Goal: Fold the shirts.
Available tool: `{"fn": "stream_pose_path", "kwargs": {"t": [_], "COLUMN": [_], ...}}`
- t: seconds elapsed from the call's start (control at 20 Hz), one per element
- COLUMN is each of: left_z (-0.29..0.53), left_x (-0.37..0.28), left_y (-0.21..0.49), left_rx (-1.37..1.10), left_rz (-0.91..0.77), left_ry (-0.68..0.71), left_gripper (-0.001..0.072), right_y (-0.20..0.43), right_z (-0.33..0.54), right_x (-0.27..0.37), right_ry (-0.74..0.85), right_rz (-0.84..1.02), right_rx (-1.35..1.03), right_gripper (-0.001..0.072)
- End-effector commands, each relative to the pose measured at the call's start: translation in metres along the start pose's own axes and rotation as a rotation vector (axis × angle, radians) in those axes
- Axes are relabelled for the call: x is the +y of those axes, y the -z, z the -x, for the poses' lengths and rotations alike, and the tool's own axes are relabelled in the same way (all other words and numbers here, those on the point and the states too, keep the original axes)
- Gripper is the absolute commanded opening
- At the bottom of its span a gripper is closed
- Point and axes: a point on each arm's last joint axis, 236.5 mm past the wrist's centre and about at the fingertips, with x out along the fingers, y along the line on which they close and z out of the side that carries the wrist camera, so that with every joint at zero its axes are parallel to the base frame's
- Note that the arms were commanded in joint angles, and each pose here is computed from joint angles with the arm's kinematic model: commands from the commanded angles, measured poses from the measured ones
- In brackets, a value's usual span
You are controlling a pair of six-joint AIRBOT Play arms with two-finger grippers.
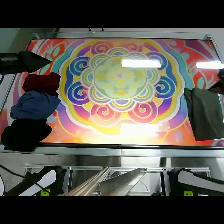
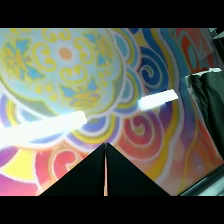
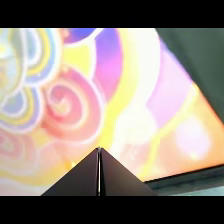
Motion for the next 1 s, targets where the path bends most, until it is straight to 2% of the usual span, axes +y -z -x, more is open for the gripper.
{"fn": "stream_pose_path", "kwargs": {"t": [0.0,0.15,0.3,0.5,0.95], "left_z": [0.003,-0.007,-0.02,-0.023,-0.02], "left_x": [-0.009,-0.008,-0.001,-0.001,-0.006], "left_y": [0.039,0.121,0.195,0.228,0.231], "left_rx": [0.043,0.135,0.213,0.227,0.211], "left_rz": [0.036,0.14,0.242,0.292,0.277], "left_ry": [0.006,0.016,0.02,0.016,0.014], "left_gripper": [0.0023,0.0024,0.0023,0.0023,0.0024], "right_y": [0.049,0.138,0.211,0.224,0.224], "right_z": [-0.025,-0.068,-0.105,-0.112,-0.113], "right_x": [0.067,0.082,0.064,0.062,0.061], "right_ry": [-0.082,-0.116,-0.131,-0.152,-0.15], "right_rz": [0.248,0.438,0.52,0.518,0.516], "right_rx": [-0.02,0.051,0.158,0.207,0.211], "right_gripper": [0.0024,0.0025,0.0024,0.0026,0.0026]}}
